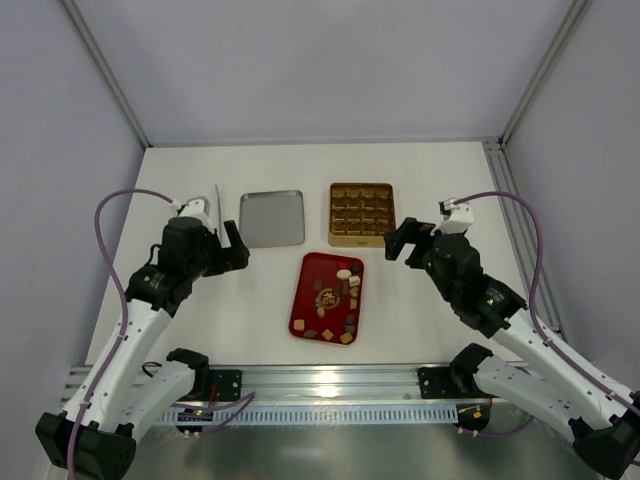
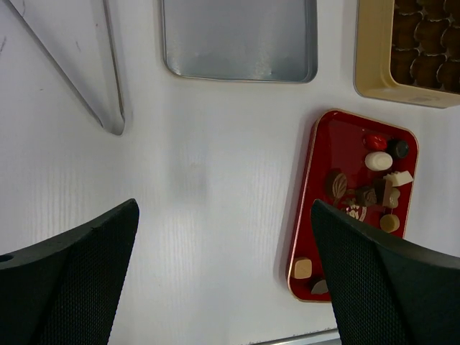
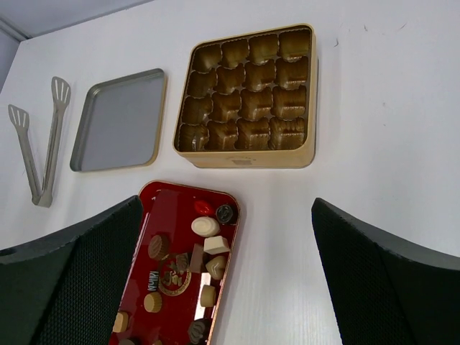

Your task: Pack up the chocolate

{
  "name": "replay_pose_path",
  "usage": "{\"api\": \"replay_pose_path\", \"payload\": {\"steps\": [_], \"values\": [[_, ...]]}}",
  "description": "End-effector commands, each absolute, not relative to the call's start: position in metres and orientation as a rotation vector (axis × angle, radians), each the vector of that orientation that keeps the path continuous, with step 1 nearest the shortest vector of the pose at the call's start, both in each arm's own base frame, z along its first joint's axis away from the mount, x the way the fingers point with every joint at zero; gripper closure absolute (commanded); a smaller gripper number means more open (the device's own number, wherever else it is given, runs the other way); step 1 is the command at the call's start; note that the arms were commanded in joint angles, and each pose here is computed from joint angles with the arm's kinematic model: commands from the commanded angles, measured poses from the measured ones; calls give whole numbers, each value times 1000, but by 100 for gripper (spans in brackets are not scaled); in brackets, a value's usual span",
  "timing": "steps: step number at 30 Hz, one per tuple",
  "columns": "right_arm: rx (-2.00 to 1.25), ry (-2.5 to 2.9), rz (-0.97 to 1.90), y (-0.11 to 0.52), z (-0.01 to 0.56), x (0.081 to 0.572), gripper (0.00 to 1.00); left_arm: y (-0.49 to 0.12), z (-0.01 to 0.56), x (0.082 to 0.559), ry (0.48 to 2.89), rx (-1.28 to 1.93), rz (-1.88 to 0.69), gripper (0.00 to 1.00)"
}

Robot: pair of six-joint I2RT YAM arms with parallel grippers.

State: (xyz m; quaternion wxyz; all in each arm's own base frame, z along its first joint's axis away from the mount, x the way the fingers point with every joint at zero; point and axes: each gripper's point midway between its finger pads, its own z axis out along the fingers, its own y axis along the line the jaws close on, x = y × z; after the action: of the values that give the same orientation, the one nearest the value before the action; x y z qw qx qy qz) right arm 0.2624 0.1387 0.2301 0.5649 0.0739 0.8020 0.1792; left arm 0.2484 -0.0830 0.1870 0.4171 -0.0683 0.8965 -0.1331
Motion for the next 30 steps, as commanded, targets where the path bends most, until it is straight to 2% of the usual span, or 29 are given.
{"api": "replay_pose_path", "payload": {"steps": [1,11,15,20,30], "values": [[142,1868,442,143,239,262,0,-80,200,255,2195,-175,-320,0],[-2,1936,496,167,235,260,0,-58,198,266,2205,-318,-165,0],[-60,1948,540,182,235,263,0,-40,199,282,2210,-392,-22,0],[-111,1993,573,199,224,268,0,-30,172,308,2299,-453,76,0],[-162,2014,649,217,218,267,0,1,126,370,2346,-543,69,0]]}}
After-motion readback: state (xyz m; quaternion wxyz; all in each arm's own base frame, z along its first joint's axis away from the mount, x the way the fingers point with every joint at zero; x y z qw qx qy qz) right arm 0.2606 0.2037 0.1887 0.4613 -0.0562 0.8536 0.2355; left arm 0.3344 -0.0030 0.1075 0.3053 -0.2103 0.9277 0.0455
